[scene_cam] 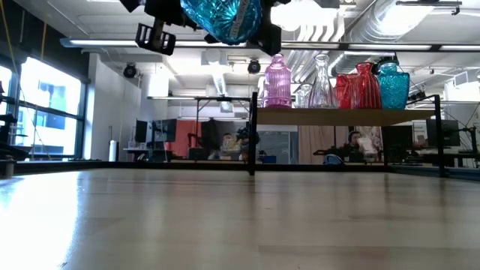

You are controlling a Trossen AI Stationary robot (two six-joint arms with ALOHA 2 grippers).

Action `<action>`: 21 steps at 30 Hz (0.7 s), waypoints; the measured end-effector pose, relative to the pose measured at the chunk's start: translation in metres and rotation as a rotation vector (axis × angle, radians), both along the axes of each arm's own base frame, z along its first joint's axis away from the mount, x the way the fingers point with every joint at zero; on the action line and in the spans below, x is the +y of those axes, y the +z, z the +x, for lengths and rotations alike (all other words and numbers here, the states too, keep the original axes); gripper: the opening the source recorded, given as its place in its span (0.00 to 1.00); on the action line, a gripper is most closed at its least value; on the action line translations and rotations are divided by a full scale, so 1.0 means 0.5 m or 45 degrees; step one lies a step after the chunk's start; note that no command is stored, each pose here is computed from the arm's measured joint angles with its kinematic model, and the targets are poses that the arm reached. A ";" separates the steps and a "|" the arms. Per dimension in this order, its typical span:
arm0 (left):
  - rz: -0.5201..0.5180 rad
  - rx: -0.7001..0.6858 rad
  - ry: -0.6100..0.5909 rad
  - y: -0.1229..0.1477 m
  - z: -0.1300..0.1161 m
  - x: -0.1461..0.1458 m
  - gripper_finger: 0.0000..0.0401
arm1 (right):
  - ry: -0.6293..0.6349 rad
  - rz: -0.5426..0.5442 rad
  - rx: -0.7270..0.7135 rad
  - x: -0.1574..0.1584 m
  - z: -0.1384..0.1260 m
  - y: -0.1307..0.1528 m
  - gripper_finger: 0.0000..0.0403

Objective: Sort vases onto shelf
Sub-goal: Put the blue vase on the shelf aligned with the other blue vase

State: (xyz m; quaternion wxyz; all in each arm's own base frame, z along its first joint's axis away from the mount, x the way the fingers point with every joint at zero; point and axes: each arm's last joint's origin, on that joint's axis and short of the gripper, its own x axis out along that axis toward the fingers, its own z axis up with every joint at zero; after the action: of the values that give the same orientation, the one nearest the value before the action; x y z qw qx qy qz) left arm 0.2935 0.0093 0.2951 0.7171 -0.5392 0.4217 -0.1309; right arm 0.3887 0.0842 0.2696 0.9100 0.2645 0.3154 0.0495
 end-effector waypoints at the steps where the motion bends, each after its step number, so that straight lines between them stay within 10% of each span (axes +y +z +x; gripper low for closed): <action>1: -0.009 -0.014 -0.005 0.002 0.001 0.001 0.19 | -0.003 0.001 0.006 0.000 0.000 -0.001 0.70; 21: -0.040 -0.138 -0.026 0.028 -0.014 0.036 0.25 | -0.083 -0.009 0.029 0.009 -0.024 0.020 0.70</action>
State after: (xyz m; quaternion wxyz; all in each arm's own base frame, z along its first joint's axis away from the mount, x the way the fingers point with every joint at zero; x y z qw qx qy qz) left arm 0.2867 0.0273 0.3091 0.7289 -0.5382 0.3857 -0.1740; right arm 0.3768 0.0889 0.2795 0.9084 0.2721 0.3170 0.0159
